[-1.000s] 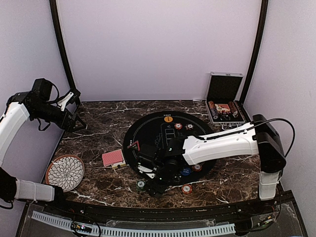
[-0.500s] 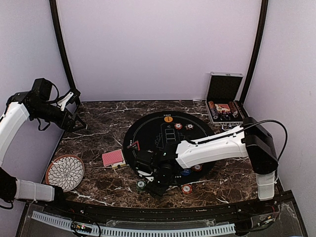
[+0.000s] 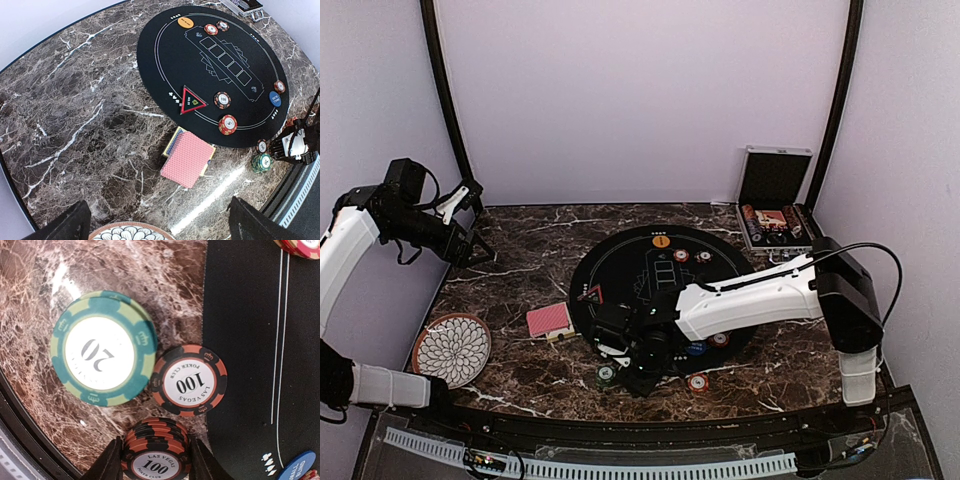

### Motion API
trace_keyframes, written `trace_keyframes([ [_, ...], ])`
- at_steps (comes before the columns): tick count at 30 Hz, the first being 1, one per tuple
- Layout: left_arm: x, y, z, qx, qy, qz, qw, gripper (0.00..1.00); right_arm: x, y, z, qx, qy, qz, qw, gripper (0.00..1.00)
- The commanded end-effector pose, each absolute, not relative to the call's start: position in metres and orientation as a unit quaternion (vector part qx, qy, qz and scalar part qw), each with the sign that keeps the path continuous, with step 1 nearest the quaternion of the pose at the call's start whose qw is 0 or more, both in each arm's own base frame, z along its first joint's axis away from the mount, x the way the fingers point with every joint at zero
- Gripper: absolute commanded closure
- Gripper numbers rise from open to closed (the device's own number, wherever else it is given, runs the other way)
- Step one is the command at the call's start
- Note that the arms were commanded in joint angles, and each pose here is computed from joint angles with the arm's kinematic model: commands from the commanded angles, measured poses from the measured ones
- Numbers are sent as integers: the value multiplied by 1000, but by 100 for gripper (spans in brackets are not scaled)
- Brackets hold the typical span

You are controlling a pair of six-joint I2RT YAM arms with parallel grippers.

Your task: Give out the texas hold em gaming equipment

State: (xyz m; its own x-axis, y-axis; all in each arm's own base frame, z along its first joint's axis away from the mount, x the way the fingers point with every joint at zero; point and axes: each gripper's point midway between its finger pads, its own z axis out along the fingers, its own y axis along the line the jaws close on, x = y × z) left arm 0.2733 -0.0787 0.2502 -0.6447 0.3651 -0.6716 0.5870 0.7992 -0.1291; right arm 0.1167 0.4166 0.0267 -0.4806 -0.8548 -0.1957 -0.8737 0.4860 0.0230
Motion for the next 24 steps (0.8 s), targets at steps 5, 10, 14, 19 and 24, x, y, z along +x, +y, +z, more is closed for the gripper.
trace_keyframes([
  [5, 267, -78, 258, 271, 887, -166, 334, 1, 116, 424, 36, -502, 858, 66, 87, 73],
  [10, 267, -78, 259, 271, 887, -166, 335, 1, 119, 427, 60, -497, 858, 77, 101, 80],
  [14, 268, -78, 259, 270, 887, -167, 336, 1, 123, 425, 76, -492, 860, 81, 110, 85],
  [19, 267, -78, 260, 271, 887, -166, 336, 1, 147, 412, 89, -460, 876, 76, 122, 88],
  [24, 268, -78, 259, 271, 886, -167, 336, 1, 195, 380, 89, -404, 903, 53, 138, 88],
])
